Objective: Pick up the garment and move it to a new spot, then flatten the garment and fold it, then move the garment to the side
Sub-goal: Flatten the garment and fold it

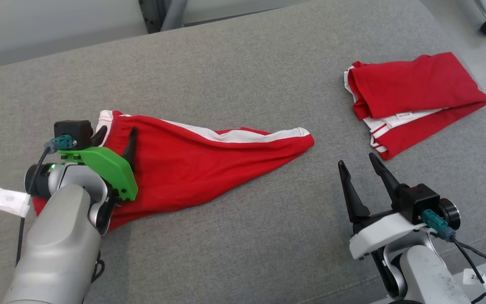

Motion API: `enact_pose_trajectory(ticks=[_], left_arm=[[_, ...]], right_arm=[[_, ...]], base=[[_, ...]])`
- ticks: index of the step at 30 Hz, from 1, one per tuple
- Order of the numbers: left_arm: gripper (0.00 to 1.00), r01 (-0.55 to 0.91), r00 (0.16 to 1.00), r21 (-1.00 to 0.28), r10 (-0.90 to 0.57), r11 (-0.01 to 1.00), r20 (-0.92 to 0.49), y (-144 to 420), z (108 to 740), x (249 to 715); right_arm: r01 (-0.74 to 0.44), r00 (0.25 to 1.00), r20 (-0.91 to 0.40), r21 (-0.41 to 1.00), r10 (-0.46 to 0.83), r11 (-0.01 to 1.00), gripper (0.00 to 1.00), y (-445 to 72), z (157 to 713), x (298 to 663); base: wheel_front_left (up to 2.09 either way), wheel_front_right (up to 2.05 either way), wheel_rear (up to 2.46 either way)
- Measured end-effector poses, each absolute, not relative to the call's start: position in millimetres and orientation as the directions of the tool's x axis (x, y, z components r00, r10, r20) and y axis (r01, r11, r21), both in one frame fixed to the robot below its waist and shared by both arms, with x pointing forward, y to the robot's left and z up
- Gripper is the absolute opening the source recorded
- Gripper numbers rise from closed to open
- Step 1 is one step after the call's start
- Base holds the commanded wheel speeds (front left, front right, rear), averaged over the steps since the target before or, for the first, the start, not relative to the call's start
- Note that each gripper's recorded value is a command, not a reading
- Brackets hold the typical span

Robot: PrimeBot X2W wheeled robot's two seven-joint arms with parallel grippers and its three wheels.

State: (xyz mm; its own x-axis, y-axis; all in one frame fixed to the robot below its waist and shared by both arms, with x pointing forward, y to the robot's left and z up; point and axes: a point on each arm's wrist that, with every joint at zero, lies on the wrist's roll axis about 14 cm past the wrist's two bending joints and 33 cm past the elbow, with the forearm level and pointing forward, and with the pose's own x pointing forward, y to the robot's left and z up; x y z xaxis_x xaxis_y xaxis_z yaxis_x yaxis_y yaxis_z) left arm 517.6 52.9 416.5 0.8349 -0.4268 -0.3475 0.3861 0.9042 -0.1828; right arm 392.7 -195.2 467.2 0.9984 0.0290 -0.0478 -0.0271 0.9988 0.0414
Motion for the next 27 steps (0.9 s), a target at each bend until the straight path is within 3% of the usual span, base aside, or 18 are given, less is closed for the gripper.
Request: enact_pose_trajectory(ticks=[13, 14, 15, 16, 17, 18, 27], left_arm=[[1.00, 0.393, 0.774, -0.226, -0.453, 0.892, -0.442, 50, 386, 516], [0.67, 0.396, 0.776, -0.224, -0.455, 0.890, -0.436, 50, 387, 516], [0.45, 0.401, 0.778, -0.223, -0.458, 0.889, -0.429, 49, 388, 516], [0.36, 0.404, 0.779, -0.222, -0.461, 0.888, -0.425, 49, 389, 516], [0.13, 0.404, 0.780, -0.226, -0.463, 0.886, -0.420, 48, 390, 516], [0.00, 0.407, 0.779, -0.230, -0.467, 0.884, -0.418, 47, 391, 515], [0.00, 0.494, 0.814, -0.167, -0.521, 0.853, -0.255, 37, 436, 515]], right_arm=[[-0.010, 0.995, -0.100, 0.044, 0.014, 0.999, 1.00, -200, 450, 394], [-0.015, 0.995, -0.095, 0.044, 0.019, 0.999, 1.00, -199, 451, 396], [-0.019, 0.995, -0.094, 0.045, 0.023, 0.999, 1.00, -198, 452, 396], [-0.023, 0.995, -0.094, 0.046, 0.027, 0.999, 1.00, -196, 452, 396], [-0.025, 0.995, -0.093, 0.047, 0.029, 0.999, 1.00, -196, 452, 397], [-0.026, 0.995, -0.092, 0.047, 0.030, 0.999, 1.00, -195, 452, 397], [-0.002, 0.996, -0.086, 0.058, 0.007, 0.998, 1.00, -201, 455, 388]], base=[[0.00, 0.00, 0.00], [0.00, 0.00, 0.00], [0.00, 0.00, 0.00], [0.00, 0.00, 0.00], [0.00, 0.00, 0.00], [0.00, 0.00, 0.00], [0.00, 0.00, 0.00]])
